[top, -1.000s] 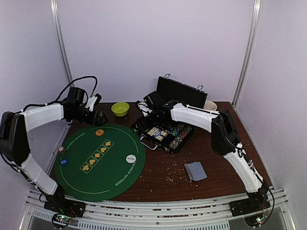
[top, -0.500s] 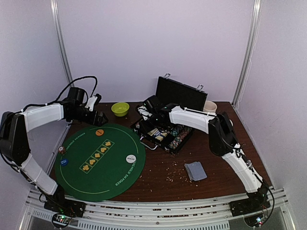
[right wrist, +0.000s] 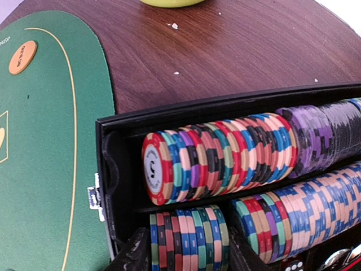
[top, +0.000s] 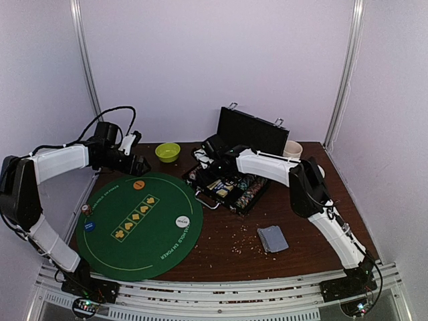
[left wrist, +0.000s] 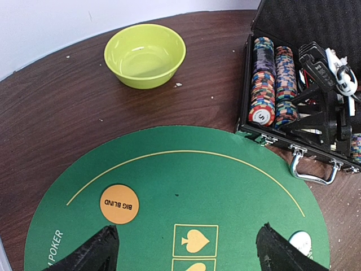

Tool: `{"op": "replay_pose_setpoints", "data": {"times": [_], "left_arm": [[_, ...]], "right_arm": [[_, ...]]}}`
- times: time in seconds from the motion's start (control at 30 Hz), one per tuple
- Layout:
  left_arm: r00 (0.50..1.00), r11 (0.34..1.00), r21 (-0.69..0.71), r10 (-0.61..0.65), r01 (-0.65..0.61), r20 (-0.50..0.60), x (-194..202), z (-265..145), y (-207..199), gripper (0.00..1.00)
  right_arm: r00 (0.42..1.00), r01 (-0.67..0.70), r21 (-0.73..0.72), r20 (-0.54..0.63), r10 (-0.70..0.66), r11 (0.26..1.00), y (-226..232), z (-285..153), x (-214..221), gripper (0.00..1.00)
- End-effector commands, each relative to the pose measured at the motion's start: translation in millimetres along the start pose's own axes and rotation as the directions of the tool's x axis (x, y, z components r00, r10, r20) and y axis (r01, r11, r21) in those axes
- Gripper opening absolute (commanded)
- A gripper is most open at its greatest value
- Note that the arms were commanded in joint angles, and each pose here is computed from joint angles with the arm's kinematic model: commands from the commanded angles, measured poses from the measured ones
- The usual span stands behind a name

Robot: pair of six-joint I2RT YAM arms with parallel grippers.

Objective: Distribute texas hold em gaming equipment
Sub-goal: Pick up the pile of poker chips from the chip case.

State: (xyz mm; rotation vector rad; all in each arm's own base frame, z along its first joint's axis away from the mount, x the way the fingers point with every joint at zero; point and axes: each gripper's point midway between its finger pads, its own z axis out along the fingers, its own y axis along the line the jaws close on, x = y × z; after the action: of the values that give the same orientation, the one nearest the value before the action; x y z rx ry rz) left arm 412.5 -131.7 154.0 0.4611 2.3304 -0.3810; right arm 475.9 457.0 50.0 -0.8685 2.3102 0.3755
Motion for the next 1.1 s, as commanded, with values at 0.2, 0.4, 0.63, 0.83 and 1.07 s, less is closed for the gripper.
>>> {"op": "replay_pose_setpoints", "data": {"times": [0.2, 0.4, 0.63, 0.83, 1.07], "left_arm": [[1.000, 1.000, 0.007, 0.022, -0.022, 0.013, -2, -1, -1, 0.88], [0.999, 1.000, 0.003, 0.026, -0.026, 0.023, -5, -4, -2, 0.88], [0.993, 0.997, 0.041, 0.056, -0.061, 0.103, -21, -20, -13, 0.88], [0.974, 0.991, 0.069, 0.100, -0.117, 0.204, -37, -43, -26, 0.87], [0.924, 0.963, 0.125, 0.186, -0.239, 0.335, -57, -73, -56, 0.86]], "right_arm": [[0.994, 0.000, -0.019, -0.111, -0.002, 1.000, 1, 16, 37, 0.24], [0.997, -0.020, -0.040, -0.081, 0.017, 0.999, 5, 4, 23, 0.00], [0.993, -0.094, -0.049, 0.065, 0.097, 0.994, 7, -42, -35, 0.00], [0.970, -0.150, -0.097, 0.179, 0.166, 0.984, 11, -83, -76, 0.00], [0.944, -0.207, -0.194, 0.217, 0.248, 0.959, 24, -124, -102, 0.00]]}}
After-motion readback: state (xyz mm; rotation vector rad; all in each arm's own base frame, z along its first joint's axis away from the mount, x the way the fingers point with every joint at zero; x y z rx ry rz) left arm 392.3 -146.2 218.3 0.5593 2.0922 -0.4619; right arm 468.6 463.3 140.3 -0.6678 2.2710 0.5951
